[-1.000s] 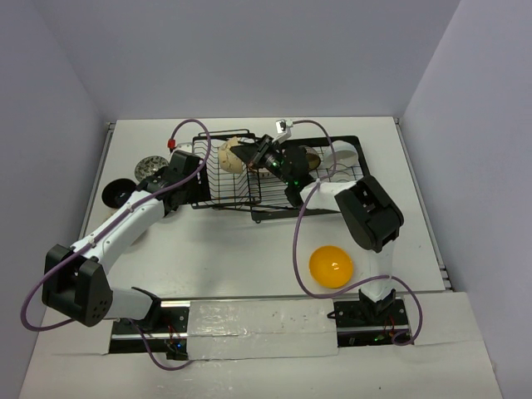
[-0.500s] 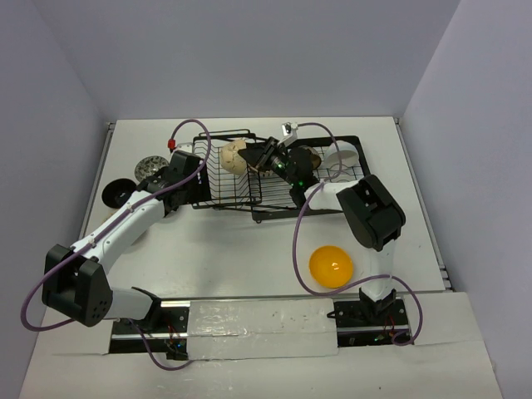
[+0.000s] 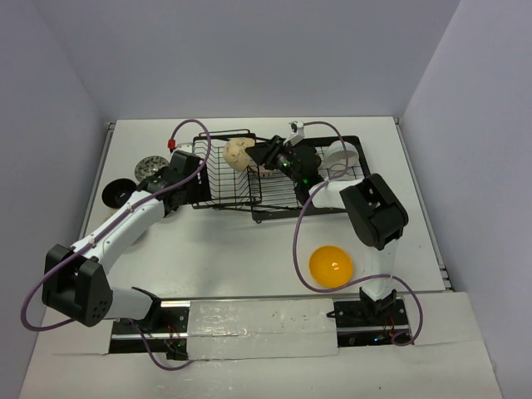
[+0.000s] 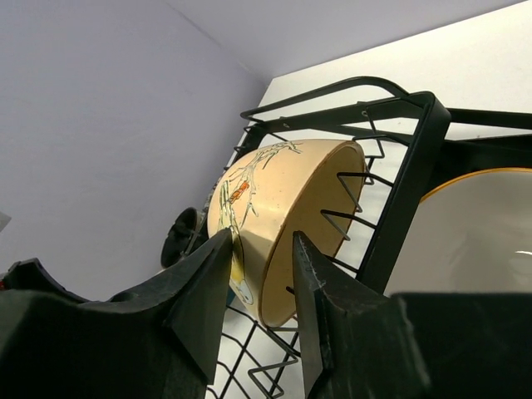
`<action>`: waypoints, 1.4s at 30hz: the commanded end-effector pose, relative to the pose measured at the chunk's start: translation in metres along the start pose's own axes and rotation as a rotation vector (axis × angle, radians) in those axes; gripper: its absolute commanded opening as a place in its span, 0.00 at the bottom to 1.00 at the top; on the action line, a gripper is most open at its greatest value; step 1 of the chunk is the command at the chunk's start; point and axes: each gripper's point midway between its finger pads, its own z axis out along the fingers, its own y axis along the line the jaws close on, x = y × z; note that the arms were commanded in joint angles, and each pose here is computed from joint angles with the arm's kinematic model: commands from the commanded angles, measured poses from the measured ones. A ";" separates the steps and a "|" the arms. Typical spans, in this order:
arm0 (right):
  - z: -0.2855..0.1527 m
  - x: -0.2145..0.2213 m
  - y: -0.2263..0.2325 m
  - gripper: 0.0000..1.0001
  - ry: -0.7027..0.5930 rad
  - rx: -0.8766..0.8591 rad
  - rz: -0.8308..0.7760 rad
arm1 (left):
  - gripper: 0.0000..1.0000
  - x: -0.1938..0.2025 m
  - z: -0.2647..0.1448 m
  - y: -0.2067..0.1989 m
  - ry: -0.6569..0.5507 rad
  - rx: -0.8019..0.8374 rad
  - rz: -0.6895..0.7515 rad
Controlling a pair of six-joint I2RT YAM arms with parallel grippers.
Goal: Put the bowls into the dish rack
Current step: Turn the bowl upside down over the dish rack.
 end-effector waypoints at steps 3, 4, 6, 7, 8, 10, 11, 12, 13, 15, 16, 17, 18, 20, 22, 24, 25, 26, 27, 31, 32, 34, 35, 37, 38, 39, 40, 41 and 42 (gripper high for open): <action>-0.004 -0.022 0.015 0.45 -0.034 -0.012 -0.062 | 0.79 0.004 -0.005 0.011 0.003 -0.032 0.017; -0.005 -0.023 0.016 0.45 -0.034 -0.012 -0.068 | 0.78 0.005 -0.005 0.011 0.004 -0.033 0.017; -0.006 -0.022 0.015 0.48 -0.029 -0.007 -0.072 | 0.79 0.005 -0.005 0.011 0.006 -0.033 0.018; -0.007 -0.024 0.017 0.49 -0.032 -0.010 -0.078 | 0.79 0.005 -0.005 0.011 0.004 -0.034 0.018; -0.008 -0.023 0.016 0.50 -0.027 -0.005 -0.078 | 0.79 0.004 -0.005 0.011 0.002 -0.033 0.015; -0.010 -0.026 0.018 0.54 -0.029 -0.007 -0.088 | 0.79 0.004 -0.005 0.011 0.002 -0.035 0.017; -0.011 -0.025 0.017 0.55 -0.025 0.000 -0.089 | 0.79 0.004 -0.006 0.011 0.003 -0.035 0.018; -0.012 -0.026 0.017 0.62 -0.027 0.002 -0.092 | 0.79 0.004 -0.006 0.011 0.002 -0.035 0.015; -0.013 -0.028 0.019 0.63 -0.028 -0.001 -0.095 | 0.79 0.004 -0.006 0.012 0.000 -0.037 0.015; -0.016 -0.030 0.020 0.64 -0.029 -0.004 -0.100 | 0.79 0.004 -0.006 0.012 0.000 -0.038 0.015; -0.018 -0.031 0.020 0.65 -0.030 -0.003 -0.103 | 0.79 0.004 -0.006 0.012 0.000 -0.038 0.015; -0.019 -0.031 0.019 0.66 -0.028 0.001 -0.105 | 0.79 0.003 -0.006 0.012 -0.002 -0.040 0.015; -0.021 -0.034 0.022 0.66 -0.032 -0.001 -0.113 | 0.79 0.003 -0.006 0.013 -0.004 -0.042 0.015; -0.024 -0.036 0.021 0.68 -0.033 0.006 -0.118 | 0.79 0.002 -0.007 0.013 -0.006 -0.044 0.015; -0.028 -0.039 0.022 0.68 -0.031 0.001 -0.121 | 0.79 0.002 -0.007 0.014 -0.006 -0.047 0.014; -0.034 -0.046 0.028 0.69 -0.043 -0.011 -0.130 | 0.79 0.002 -0.007 0.014 -0.009 -0.049 0.013; -0.036 -0.048 0.030 0.69 -0.044 -0.014 -0.139 | 0.79 0.002 -0.007 0.014 -0.007 -0.049 0.014; -0.040 -0.049 0.033 0.69 -0.039 -0.017 -0.155 | 0.79 0.001 -0.007 0.014 -0.008 -0.049 0.013; -0.043 -0.052 0.035 0.69 -0.039 -0.014 -0.167 | 0.79 0.001 -0.007 0.014 -0.008 -0.049 0.015; -0.060 -0.050 0.039 0.69 0.000 0.012 -0.224 | 0.85 -0.003 -0.009 0.014 -0.017 -0.051 0.018; -0.066 -0.056 0.051 0.69 -0.006 -0.008 -0.241 | 0.86 -0.003 -0.009 0.015 -0.018 -0.056 0.017; -0.075 -0.050 0.051 0.69 0.047 0.013 -0.265 | 0.86 -0.003 -0.008 0.017 -0.022 -0.066 0.018; -0.081 -0.053 0.063 0.69 0.055 0.005 -0.282 | 0.86 -0.003 -0.008 0.017 -0.022 -0.069 0.018; -0.092 -0.036 0.062 0.68 0.140 0.061 -0.330 | 0.86 -0.003 -0.008 0.019 -0.024 -0.084 0.017; -0.099 -0.036 0.071 0.68 0.151 0.062 -0.385 | 0.86 -0.004 -0.008 0.021 -0.025 -0.090 0.016; -0.104 -0.032 0.071 0.68 0.172 0.087 -0.404 | 0.85 -0.005 -0.009 0.022 -0.029 -0.096 0.014; -0.113 -0.009 0.071 0.68 0.255 0.105 -0.418 | 0.85 -0.005 -0.009 0.023 -0.032 -0.100 0.013; -0.121 -0.006 0.078 0.68 0.269 0.091 -0.462 | 0.85 -0.006 -0.009 0.023 -0.035 -0.101 0.012; -0.132 0.010 0.072 0.67 0.316 0.106 -0.473 | 0.85 -0.006 -0.010 0.025 -0.038 -0.107 0.011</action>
